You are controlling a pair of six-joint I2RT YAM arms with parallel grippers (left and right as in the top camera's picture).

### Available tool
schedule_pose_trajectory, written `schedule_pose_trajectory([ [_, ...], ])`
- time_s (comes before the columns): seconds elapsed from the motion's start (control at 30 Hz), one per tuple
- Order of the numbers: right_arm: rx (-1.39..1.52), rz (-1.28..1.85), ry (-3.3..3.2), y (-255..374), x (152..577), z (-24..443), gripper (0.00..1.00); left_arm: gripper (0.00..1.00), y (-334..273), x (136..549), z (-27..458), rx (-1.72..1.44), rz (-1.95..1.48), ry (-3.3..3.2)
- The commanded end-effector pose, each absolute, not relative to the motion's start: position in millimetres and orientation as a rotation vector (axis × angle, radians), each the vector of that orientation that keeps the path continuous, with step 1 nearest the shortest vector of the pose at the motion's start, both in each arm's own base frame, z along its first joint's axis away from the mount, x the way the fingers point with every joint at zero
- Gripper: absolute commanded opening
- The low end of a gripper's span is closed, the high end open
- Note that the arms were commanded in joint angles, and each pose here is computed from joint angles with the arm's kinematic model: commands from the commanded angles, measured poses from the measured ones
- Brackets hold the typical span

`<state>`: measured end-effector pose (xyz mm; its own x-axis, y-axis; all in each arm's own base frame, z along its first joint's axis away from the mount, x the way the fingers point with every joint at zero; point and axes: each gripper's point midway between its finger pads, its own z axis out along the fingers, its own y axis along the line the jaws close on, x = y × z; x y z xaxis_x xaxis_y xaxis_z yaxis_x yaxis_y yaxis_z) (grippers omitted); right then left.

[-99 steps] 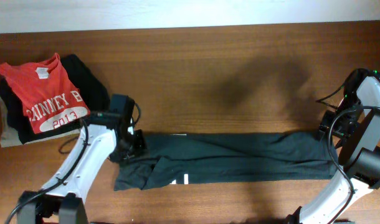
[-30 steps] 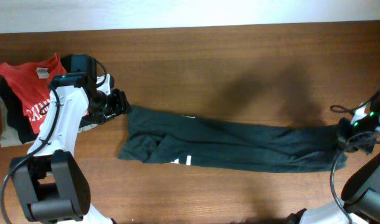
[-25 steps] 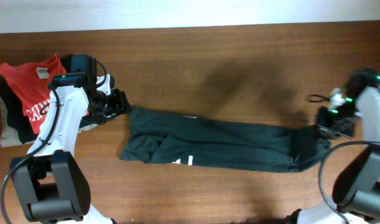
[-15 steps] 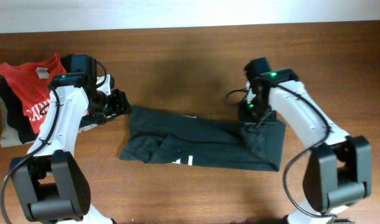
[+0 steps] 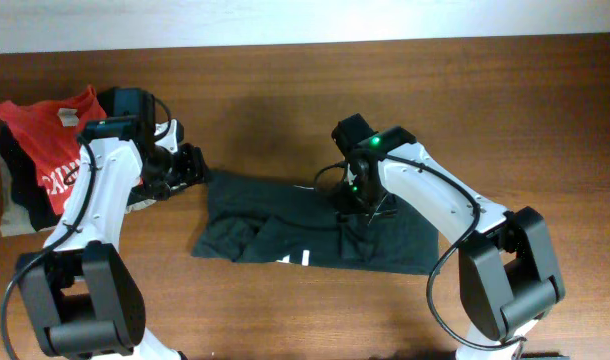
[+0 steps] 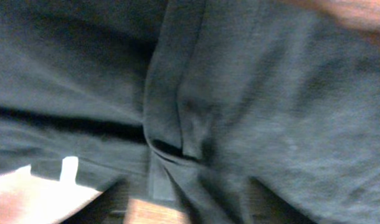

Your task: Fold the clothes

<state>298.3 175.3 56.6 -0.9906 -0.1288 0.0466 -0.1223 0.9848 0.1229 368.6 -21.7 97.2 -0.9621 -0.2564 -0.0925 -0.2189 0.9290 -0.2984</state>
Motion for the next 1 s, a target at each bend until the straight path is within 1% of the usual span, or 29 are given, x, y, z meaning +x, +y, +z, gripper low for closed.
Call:
schedule_pose_trajectory([
  [0.0,0.204,-0.253,-3.060,188,297,59,0.72,0.63,-23,368,110,-0.332,-0.448,2.939],
  [0.07,0.246,-0.223,-3.064,183,297,59,0.70,0.63,-23,366,109,-0.335,-0.449,2.949],
  [0.1,0.201,-0.138,-3.074,171,299,60,0.65,0.63,-23,364,109,-0.338,-0.450,2.957],
  [0.13,0.068,0.005,-3.083,149,300,60,0.63,0.63,-24,361,109,-0.341,-0.451,2.968],
  [0.17,-0.022,0.109,-3.082,132,301,62,0.62,0.66,-24,360,108,-0.344,-0.452,2.975],
  [0.23,-0.114,0.217,-3.082,108,302,69,0.63,0.71,-32,355,106,-0.318,-0.459,2.996],
  [0.37,-0.271,0.200,-3.131,76,311,100,0.71,0.80,-65,326,75,-0.089,-0.463,3.099],
  [0.43,-0.314,0.205,-3.116,64,306,107,0.73,0.84,-62,318,55,-0.055,-0.371,3.123],
  [0.53,-0.329,0.222,-3.094,58,302,108,0.73,0.84,-49,318,33,-0.043,-0.231,3.104],
  [0.67,-0.329,0.225,-3.085,58,300,108,0.73,0.84,-50,322,12,-0.035,-0.234,3.048],
  [0.8,-0.328,0.222,-3.078,58,298,108,0.73,0.84,-75,320,-2,-0.015,-0.462,3.003],
  [0.83,-0.328,0.219,-3.075,58,298,108,0.73,0.79,-81,319,-4,-0.011,-0.519,3.006],
  [0.87,-0.326,0.220,-3.073,58,297,108,0.73,0.64,-87,317,-4,-0.009,-0.569,3.005],
  [0.9,-0.327,0.222,-3.071,58,297,108,0.73,0.30,-89,318,-3,-0.007,-0.590,3.000],
  [0.93,-0.327,0.223,-3.071,58,297,108,0.73,0.00,-89,318,-3,-0.007,-0.590,2.999],
  [0.97,-0.325,0.249,-3.075,55,297,108,0.73,0.00,-88,319,-2,-0.010,-0.589,3.000],
])
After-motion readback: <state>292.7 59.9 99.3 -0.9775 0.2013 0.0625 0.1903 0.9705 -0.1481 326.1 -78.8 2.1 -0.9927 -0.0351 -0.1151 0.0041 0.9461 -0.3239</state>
